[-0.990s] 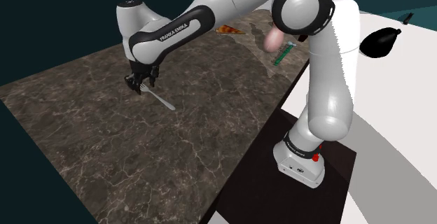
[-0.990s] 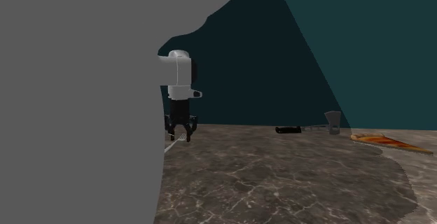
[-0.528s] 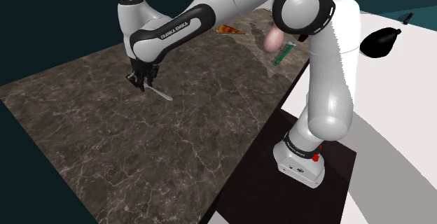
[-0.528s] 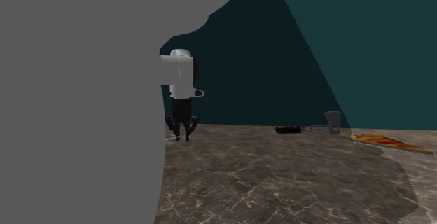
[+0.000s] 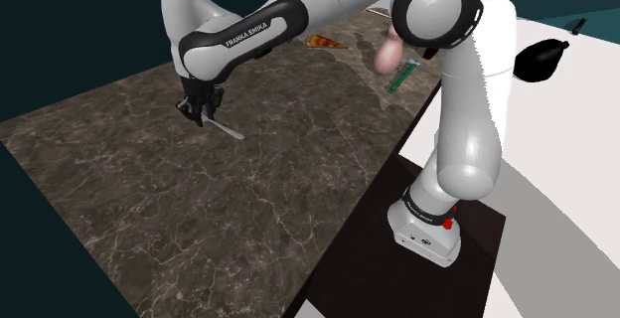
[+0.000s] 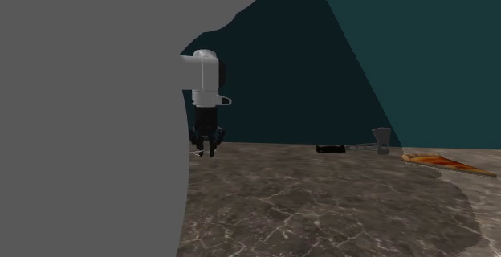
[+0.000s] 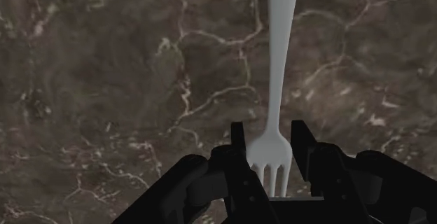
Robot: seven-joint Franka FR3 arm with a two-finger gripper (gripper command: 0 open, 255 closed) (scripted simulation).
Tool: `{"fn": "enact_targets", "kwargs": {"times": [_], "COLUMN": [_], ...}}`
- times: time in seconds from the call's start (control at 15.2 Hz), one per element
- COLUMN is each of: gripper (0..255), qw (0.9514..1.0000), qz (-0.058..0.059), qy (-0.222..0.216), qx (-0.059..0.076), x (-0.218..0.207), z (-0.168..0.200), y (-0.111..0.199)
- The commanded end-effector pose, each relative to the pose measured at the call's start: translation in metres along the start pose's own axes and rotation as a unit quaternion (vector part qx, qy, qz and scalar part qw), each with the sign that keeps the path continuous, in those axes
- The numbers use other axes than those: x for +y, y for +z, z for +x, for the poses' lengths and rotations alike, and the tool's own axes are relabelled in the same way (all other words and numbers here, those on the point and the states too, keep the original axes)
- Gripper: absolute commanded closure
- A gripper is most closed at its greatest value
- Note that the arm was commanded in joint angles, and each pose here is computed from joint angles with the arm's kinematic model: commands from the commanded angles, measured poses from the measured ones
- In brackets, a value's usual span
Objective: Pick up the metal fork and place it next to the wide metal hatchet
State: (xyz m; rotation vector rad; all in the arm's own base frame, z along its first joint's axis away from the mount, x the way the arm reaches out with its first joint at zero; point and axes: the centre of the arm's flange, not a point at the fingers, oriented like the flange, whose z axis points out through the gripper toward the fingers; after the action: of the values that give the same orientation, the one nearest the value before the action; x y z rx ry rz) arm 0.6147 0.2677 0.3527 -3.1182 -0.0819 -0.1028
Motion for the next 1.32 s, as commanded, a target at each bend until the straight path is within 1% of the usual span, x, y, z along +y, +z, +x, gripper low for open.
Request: {"fn": "enact_targets", "kwargs": {"times": [0.0, 1.25], "gripper": [255, 255], "qw": [1.0000, 1.0000], "qz": [0.000, 0.000], "qy": [0.000, 0.000], "qx": [0.000, 0.000], "x": [0.000, -0.002], "z": [0.001, 0.008], "y": [-0.011, -0.111]}}
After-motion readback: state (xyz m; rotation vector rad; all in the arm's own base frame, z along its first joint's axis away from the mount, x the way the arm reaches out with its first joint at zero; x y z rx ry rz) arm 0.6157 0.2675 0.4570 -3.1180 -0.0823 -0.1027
